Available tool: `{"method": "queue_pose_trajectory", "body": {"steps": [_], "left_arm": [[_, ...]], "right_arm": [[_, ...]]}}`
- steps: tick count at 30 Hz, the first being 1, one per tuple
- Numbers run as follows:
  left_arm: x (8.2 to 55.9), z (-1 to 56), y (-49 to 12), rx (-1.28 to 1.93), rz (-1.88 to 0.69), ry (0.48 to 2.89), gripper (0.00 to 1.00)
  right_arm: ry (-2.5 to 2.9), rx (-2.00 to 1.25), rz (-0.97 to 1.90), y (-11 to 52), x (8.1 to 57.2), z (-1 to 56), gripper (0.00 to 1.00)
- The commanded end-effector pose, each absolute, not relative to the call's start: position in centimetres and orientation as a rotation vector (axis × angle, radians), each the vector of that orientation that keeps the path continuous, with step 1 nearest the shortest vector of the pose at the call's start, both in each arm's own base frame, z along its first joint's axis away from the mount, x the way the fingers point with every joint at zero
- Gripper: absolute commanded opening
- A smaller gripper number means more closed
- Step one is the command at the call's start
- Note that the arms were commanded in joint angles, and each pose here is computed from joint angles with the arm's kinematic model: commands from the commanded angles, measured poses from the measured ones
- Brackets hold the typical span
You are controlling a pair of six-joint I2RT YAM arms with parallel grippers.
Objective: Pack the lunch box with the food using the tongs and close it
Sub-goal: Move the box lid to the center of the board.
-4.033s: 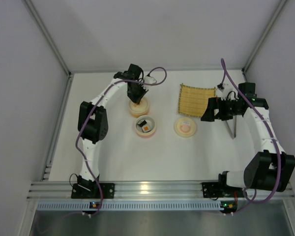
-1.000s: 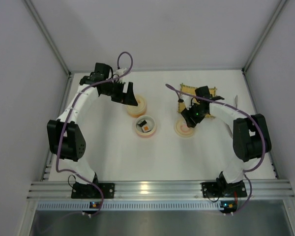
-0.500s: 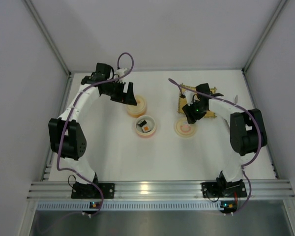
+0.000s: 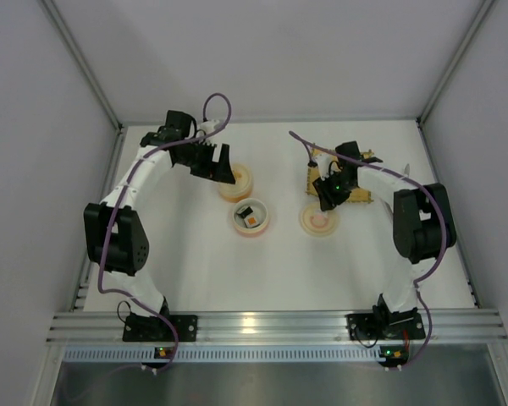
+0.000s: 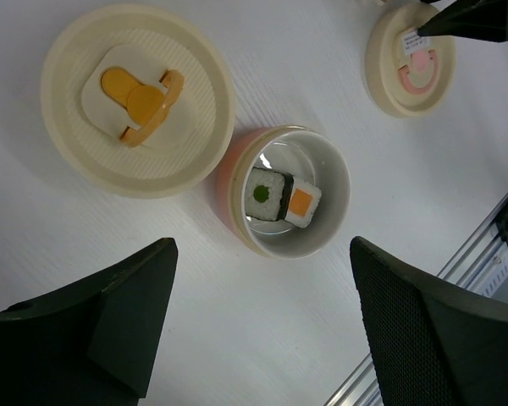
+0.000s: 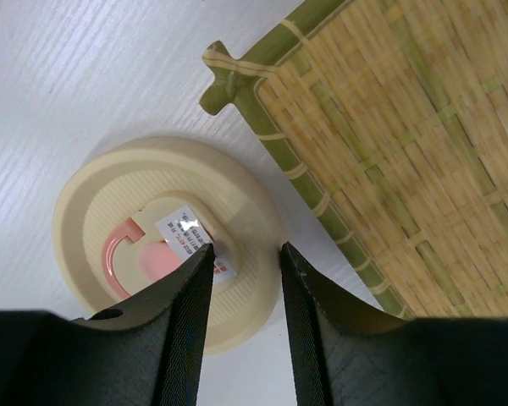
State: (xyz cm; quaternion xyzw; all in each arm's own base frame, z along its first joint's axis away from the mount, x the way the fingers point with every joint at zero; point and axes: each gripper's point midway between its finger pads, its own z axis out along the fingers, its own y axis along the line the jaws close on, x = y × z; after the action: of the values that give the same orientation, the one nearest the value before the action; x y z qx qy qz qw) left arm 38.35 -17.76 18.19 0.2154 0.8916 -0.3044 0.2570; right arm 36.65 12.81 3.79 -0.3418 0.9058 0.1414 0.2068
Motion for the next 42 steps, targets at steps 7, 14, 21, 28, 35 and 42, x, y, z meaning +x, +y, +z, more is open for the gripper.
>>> {"method": "queue_pose_trajectory", "body": {"steps": [7, 14, 21, 28, 35, 42], "left_arm": [[34.8, 18.9, -18.5, 0.839, -0.888, 2.222, 0.81], [27.7, 17.6, -19.3, 1.298, -0.638, 1.939, 0.76], [24.8, 17.9, -22.8, 1.561, -0.383, 1.703, 0.72], [22.3, 15.5, -28.5, 1.744, -0.242, 1.535, 0.62], [19.1, 12.4, -32.2, 1.876, -0.199, 1.453, 0.54], [18.6, 11.2, -34.7, 1.933, -0.107, 1.417, 0.38]], "right_arm": [[2.593, -1.064, 0.591, 14.4, 32.3, 2.8, 0.32], [2.63, -1.141, 0.673, 16.6, 28.4, 2.8, 0.29], [2.706, -1.121, 0.854, 18.7, 25.2, 3.2, 0.17], [2.716, -1.097, 0.876, 18.6, 23.8, 4.0, 0.11], [2.56, -1.128, 0.781, 18.6, 25.5, 6.4, 0.48], [2.543, -1.132, 0.858, 20.4, 27.2, 5.7, 0.56]]}}
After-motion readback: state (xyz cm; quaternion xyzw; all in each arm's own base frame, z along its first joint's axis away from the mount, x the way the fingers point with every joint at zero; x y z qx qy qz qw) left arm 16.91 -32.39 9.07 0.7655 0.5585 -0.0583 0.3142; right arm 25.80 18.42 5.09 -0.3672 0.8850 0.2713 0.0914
